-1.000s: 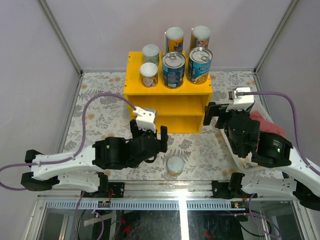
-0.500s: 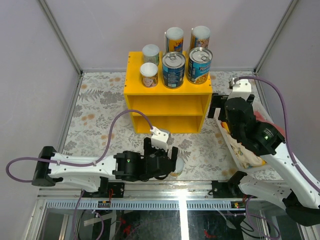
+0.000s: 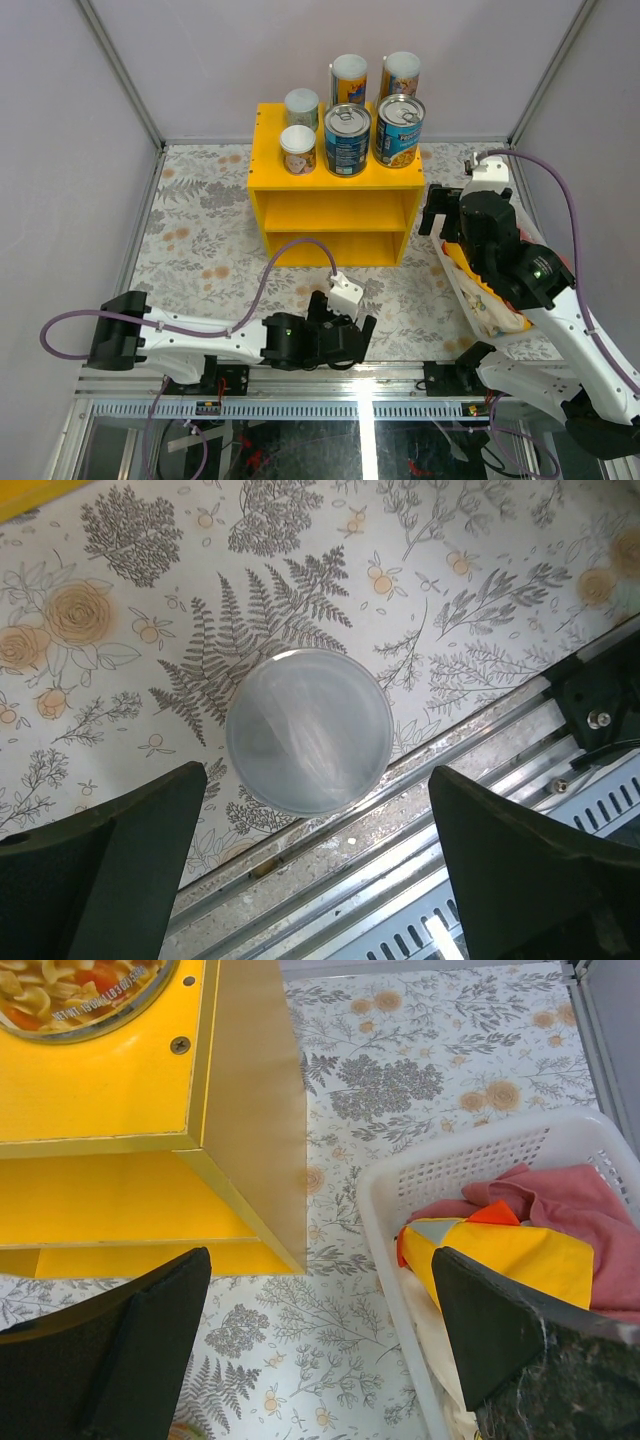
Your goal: Place and organize the canned foods onto the counter
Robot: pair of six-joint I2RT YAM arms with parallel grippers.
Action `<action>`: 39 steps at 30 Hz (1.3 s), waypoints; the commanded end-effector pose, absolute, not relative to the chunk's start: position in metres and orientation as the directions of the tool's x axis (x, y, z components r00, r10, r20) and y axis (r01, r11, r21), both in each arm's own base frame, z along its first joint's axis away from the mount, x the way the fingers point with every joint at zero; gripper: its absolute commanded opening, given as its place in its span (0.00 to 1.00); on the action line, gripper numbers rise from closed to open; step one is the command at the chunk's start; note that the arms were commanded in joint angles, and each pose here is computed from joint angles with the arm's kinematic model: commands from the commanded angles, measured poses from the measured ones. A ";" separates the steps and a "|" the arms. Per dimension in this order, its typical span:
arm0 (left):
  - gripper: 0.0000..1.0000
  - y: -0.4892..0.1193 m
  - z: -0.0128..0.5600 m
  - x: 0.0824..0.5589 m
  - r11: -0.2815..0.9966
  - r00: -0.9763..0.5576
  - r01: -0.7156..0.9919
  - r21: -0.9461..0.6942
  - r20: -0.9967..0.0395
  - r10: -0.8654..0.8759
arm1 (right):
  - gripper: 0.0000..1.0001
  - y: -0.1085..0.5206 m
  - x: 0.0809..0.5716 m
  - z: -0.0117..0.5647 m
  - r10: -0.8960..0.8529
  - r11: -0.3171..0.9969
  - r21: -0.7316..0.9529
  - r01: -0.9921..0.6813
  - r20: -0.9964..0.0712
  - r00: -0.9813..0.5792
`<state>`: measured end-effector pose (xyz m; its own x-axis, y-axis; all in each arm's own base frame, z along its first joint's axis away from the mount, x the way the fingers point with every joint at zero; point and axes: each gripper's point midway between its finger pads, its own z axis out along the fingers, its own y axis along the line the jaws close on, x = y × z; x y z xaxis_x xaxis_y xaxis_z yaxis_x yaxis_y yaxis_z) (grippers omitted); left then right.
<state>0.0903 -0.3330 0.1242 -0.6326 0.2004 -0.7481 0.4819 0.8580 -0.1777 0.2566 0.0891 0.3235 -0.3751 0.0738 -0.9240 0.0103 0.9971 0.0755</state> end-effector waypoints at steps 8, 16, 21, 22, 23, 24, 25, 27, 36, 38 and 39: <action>0.94 -0.345 0.098 0.089 0.858 -0.635 0.478 -0.189 -0.749 0.189 | 0.99 0.098 0.258 0.324 0.090 0.993 0.111 -0.033 -0.920 -0.381; 0.94 -0.342 0.085 0.098 0.876 -0.598 0.460 -0.149 -0.781 0.181 | 0.99 0.102 0.258 0.322 0.086 0.992 0.115 -0.052 -0.919 -0.384; 0.93 -0.344 0.082 0.102 0.880 -0.557 0.452 -0.147 -0.817 0.149 | 0.99 0.104 0.260 0.320 0.083 0.991 0.115 -0.060 -0.918 -0.389; 0.93 -0.344 0.083 0.103 0.882 -0.545 0.449 -0.146 -0.827 0.140 | 0.99 0.104 0.260 0.319 0.084 0.992 0.115 -0.059 -0.918 -0.389; 0.94 -0.344 0.083 0.104 0.881 -0.533 0.450 -0.147 -0.836 0.133 | 0.99 0.104 0.260 0.319 0.084 0.991 0.116 -0.060 -0.918 -0.388; 0.93 -0.346 0.084 0.104 0.879 -0.521 0.453 -0.148 -0.844 0.126 | 0.99 0.104 0.260 0.319 0.081 0.992 0.113 -0.060 -0.918 -0.389; 0.93 -0.347 0.083 0.103 0.876 -0.505 0.460 -0.144 -0.854 0.125 | 0.99 0.104 0.260 0.318 0.078 0.992 0.110 -0.061 -0.918 -0.390; 0.93 -0.349 0.084 0.103 0.875 -0.475 0.463 -0.139 -0.873 0.112 | 0.99 0.104 0.259 0.318 0.076 0.992 0.109 -0.063 -0.918 -0.389; 0.91 -0.347 0.071 0.103 0.903 -0.416 0.416 -0.105 -0.905 0.086 | 0.99 0.102 0.257 0.318 0.074 0.992 0.107 -0.063 -0.919 -0.388; 0.91 -0.344 0.073 0.104 0.915 -0.398 0.391 -0.101 -0.915 0.069 | 0.99 0.102 0.257 0.317 0.075 0.992 0.107 -0.062 -0.918 -0.389; 0.91 -0.344 0.074 0.105 0.918 -0.389 0.384 -0.097 -0.919 0.066 | 0.99 0.107 0.256 0.316 0.073 0.990 0.116 -0.085 -0.914 -0.399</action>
